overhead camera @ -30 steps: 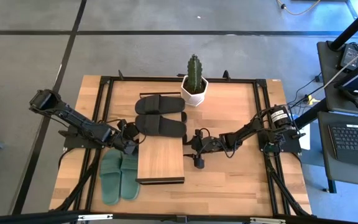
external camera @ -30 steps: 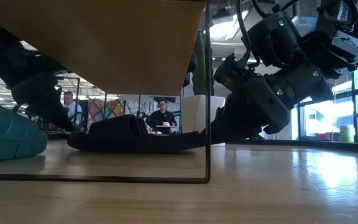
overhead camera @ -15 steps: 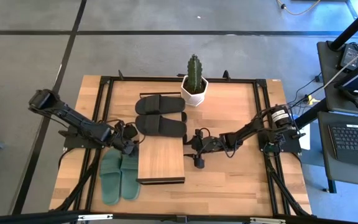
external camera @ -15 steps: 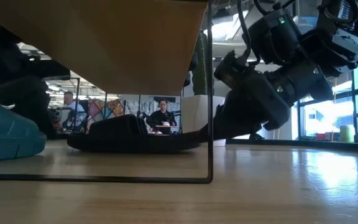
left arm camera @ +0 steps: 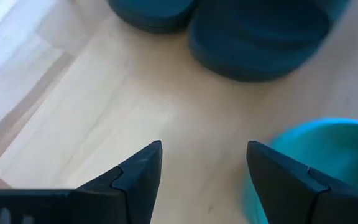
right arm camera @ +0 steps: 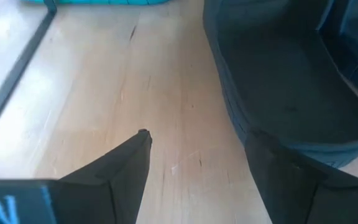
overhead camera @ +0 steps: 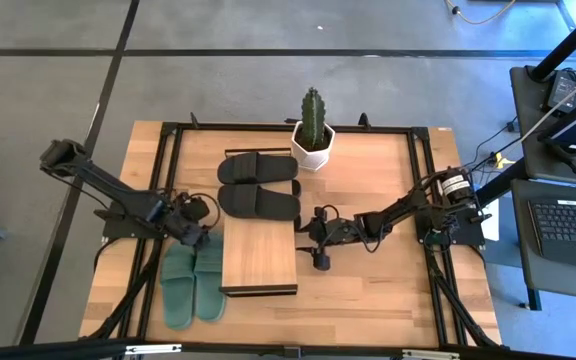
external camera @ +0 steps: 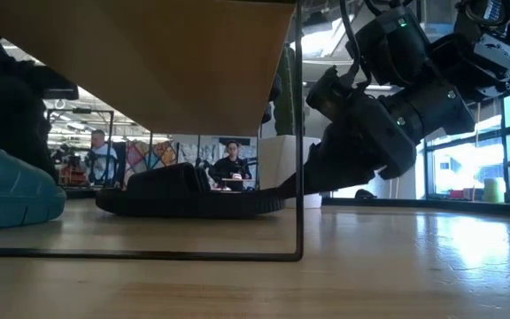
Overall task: Pick and place slides into the shelf
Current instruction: Put the black slides under the shelf, then put the green slides under the shelf
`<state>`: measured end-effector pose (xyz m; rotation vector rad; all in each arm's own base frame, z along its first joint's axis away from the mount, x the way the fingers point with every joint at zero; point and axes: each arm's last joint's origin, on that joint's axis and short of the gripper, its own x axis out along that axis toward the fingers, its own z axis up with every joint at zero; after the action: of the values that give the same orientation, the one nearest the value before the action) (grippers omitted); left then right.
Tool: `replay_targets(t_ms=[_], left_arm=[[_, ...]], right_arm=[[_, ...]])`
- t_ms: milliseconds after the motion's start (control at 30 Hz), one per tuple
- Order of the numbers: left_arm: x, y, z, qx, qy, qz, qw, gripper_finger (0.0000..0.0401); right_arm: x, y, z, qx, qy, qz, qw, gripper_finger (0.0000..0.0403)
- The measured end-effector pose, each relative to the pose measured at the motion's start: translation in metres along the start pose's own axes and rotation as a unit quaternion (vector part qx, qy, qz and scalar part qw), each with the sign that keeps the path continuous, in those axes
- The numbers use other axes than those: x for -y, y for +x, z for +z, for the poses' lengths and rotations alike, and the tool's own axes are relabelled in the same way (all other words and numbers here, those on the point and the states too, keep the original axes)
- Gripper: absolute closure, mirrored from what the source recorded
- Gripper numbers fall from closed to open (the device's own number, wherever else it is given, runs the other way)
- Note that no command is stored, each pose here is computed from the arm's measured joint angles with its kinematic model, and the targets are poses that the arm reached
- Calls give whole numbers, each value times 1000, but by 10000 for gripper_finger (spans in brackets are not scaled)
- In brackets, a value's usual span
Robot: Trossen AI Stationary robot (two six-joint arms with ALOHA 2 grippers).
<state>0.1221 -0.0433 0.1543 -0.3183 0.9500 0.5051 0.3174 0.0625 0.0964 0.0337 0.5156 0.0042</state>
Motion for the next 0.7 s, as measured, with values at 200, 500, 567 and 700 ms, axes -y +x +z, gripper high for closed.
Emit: replay_targets(t_ms=[200, 500, 567, 700], left_arm=[[-2, -12, -1, -1, -7, -57, 998, 177], [0, -44, 9, 10, -1, -166, 986, 177], [3, -55, 14, 10, 26, -199, 980, 177], [10, -75, 22, 2, 72, -263, 962, 177]], right_arm=[[2, -13, 1, -30, 3, -11, 999, 144], [10, -59, 10, -43, 28, -20, 999, 144], [12, -68, 9, -51, 30, -27, 998, 144], [16, -78, 6, -39, 37, -69, 996, 144]])
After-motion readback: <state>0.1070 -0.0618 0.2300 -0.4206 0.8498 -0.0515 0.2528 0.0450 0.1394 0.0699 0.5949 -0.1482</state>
